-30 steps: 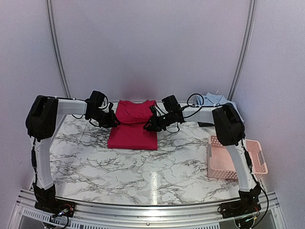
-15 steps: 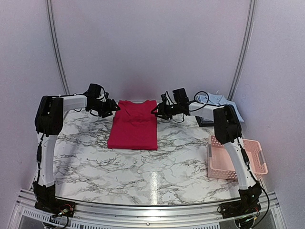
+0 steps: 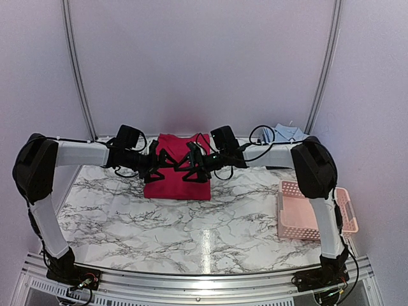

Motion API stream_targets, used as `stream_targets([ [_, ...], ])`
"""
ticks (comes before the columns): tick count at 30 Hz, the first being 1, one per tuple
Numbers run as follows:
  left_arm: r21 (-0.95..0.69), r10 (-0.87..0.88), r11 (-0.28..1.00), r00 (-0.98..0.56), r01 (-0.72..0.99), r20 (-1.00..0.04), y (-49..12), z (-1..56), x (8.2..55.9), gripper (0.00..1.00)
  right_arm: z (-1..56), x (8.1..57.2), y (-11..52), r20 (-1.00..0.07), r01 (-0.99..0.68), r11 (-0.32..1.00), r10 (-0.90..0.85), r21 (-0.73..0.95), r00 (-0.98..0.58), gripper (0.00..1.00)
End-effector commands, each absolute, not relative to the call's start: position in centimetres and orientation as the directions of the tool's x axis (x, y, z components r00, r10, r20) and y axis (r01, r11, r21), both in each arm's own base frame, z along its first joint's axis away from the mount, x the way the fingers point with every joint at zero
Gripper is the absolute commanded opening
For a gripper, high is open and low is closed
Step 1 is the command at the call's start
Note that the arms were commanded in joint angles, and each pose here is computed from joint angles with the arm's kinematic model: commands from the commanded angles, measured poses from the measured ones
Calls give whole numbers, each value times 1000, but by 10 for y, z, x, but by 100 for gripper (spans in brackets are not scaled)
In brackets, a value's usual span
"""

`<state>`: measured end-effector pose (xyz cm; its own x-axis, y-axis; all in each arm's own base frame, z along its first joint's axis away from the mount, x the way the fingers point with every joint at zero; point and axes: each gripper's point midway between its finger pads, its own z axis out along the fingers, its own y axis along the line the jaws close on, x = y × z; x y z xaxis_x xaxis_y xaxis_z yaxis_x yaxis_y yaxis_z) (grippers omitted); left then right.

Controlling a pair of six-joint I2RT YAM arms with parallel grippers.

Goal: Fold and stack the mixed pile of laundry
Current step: Smooth out the 2/3-rectangle-folded T-shirt at the center of the board.

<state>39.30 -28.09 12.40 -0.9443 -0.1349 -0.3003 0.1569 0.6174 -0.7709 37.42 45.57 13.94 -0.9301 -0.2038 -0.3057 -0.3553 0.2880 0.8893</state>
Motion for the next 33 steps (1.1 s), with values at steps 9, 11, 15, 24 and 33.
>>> stream_targets([
  [9, -838, -218, 544, -970, -33, -104, -282, 46, 372, 99, 43, 353, 424, 25, -17, 313, -131, 950, -991, 81],
  [11, -833, -253, 548, -965, -78, -76, -266, 29, 368, 99, 21, 349, 405, 62, 17, 370, -110, 929, -992, 80],
  [15, -822, -283, 561, -956, -102, -74, -243, 26, 356, 99, -12, 335, 374, 116, 61, 470, -90, 881, -989, 76],
  [24, -755, -313, 651, -934, -78, -173, -200, 55, 334, 99, 73, 332, 365, -114, -158, 420, -129, 894, -985, 58],
  [33, -595, -291, 790, -944, -146, -154, -173, 33, 322, 57, 38, 332, 334, -114, -167, 637, -124, 753, -986, 36],
])
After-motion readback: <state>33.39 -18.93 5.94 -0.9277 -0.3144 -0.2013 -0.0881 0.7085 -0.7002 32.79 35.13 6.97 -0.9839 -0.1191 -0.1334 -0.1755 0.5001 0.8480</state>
